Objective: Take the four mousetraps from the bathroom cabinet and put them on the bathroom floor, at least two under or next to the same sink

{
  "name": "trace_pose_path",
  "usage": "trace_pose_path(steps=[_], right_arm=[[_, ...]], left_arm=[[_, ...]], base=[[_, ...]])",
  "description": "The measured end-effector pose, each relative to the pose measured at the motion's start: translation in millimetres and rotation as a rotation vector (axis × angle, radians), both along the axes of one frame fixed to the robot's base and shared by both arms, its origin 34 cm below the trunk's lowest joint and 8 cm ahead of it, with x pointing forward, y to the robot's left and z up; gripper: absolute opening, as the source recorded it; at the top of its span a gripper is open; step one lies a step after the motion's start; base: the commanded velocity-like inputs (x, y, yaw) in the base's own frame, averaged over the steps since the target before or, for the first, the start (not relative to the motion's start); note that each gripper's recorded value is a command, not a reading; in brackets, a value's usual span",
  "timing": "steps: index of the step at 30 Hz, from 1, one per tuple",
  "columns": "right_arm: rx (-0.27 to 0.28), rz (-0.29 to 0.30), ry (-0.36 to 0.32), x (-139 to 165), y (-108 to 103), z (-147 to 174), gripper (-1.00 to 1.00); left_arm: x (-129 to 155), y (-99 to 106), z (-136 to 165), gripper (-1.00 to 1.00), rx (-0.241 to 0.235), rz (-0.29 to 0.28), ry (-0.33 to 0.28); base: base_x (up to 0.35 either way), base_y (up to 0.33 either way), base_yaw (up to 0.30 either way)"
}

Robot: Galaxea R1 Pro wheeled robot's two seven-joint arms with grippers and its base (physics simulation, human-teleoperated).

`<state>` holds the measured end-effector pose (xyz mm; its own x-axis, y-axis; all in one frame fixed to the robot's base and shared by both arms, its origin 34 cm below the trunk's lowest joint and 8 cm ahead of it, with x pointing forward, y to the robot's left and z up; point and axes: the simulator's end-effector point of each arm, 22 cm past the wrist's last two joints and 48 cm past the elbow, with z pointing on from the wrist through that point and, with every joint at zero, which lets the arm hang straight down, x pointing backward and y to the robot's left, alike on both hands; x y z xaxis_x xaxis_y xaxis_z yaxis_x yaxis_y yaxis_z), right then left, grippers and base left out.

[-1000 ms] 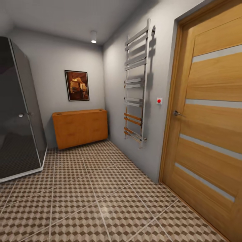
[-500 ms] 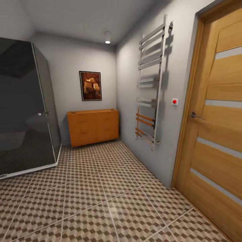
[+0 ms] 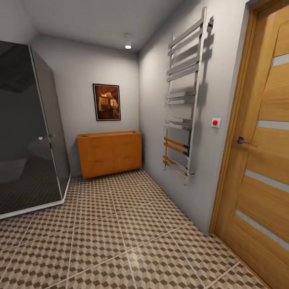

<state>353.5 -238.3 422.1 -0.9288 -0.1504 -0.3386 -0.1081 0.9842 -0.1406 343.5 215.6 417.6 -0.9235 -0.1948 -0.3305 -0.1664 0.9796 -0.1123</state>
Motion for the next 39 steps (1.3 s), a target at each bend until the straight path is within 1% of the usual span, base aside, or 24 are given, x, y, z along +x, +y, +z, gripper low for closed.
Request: trace_pose_path(steps=[4,23,39], right_arm=[[0.001,0.0,-0.005,1.0,-0.6,0.3,1.0],[-0.003,0.0,-0.006,1.5,-3.9,0.4,1.0],[-0.006,-0.007,-0.006,1.5,-6.4,0.5,1.0]], left_arm=[[-0.1,0.2,0.0,1.0,0.001,0.001,0.0],[0.4,0.3,0.1,1.0,0.001,0.0,-0.001],[0.1,-0.1,0.0,1.0,0.0,-0.001,0.0]], base=[[0.323,0.0,0.072],[0.323,0.0,0.259],[0.323,0.0,0.023]])
